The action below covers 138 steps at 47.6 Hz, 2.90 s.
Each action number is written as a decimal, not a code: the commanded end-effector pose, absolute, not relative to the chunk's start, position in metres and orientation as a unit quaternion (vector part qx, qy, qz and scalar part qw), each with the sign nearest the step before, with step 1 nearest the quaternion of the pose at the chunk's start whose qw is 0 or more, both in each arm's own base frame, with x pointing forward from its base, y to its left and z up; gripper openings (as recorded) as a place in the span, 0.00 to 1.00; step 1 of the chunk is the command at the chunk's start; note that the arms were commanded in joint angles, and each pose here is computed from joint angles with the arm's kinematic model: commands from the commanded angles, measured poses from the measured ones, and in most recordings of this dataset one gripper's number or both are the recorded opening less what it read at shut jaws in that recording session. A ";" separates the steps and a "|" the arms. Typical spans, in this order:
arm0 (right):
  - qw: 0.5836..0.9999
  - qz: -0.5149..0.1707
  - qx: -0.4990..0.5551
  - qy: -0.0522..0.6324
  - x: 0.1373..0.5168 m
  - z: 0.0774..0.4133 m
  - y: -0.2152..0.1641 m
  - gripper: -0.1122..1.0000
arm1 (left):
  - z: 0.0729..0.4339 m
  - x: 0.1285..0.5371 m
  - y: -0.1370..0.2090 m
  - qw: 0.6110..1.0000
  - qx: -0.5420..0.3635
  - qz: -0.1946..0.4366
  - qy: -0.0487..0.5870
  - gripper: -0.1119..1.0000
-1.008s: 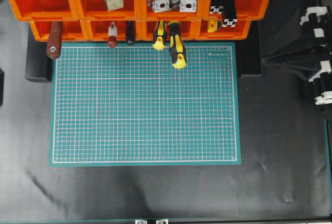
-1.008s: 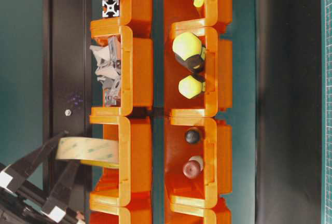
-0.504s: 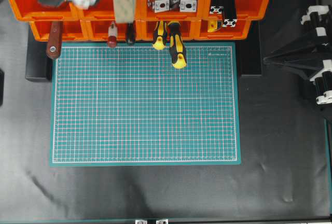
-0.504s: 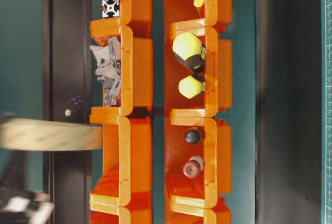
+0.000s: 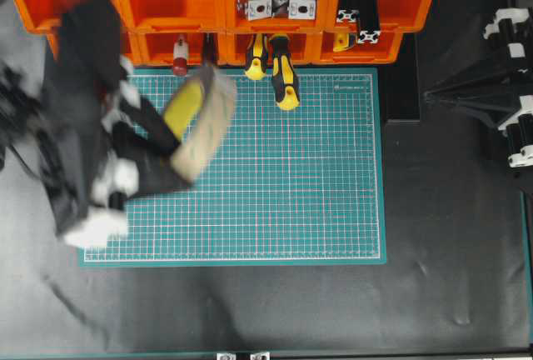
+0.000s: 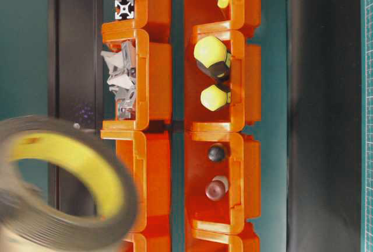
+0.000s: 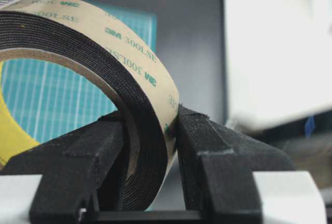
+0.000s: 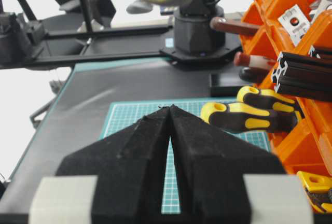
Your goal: Pick foam from container rack with left arm.
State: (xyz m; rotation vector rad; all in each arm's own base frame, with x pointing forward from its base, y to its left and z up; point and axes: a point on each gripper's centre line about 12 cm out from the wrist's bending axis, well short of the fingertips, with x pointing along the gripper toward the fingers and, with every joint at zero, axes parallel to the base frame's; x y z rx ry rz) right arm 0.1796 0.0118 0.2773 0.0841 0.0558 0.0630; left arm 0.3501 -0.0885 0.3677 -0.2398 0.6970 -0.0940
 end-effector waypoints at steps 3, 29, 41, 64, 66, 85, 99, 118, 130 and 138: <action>0.998 0.032 0.047 0.014 0.181 0.286 0.012 0.10 | 0.353 0.361 -0.106 0.922 -0.049 -0.074 0.377 0.34; 0.998 0.033 0.048 0.007 0.180 0.289 0.012 0.10 | 0.273 0.388 -0.113 0.844 0.068 -0.088 0.524 0.34; 0.998 0.033 0.048 0.006 0.180 0.290 0.012 0.10 | 0.272 0.386 -0.112 0.842 0.071 -0.089 0.527 0.34; 0.998 0.033 0.049 0.006 0.180 0.290 0.012 0.10 | 0.275 0.392 -0.093 0.846 0.061 -0.070 0.526 0.33; 0.998 0.033 0.048 0.006 0.180 0.290 0.012 0.10 | 0.273 0.391 -0.091 0.845 0.060 -0.068 0.528 0.35; 0.998 0.033 0.049 0.006 0.180 0.290 0.012 0.10 | 0.266 0.381 -0.086 0.836 0.088 -0.082 0.535 0.90; 0.998 0.033 0.049 0.005 0.180 0.291 0.012 0.10 | 0.273 0.372 -0.083 0.842 0.085 -0.081 0.527 0.90; 0.998 0.033 0.050 0.004 0.180 0.292 0.012 0.10 | 0.322 0.336 -0.077 0.885 0.040 -0.069 0.459 0.89; 0.998 0.033 0.049 0.002 0.179 0.293 0.012 0.10 | 0.373 0.288 -0.065 0.951 0.007 -0.081 0.299 0.85; 0.998 0.033 0.050 -0.002 0.179 0.295 0.012 0.10 | 0.386 0.261 -0.059 0.973 0.001 -0.091 0.212 0.83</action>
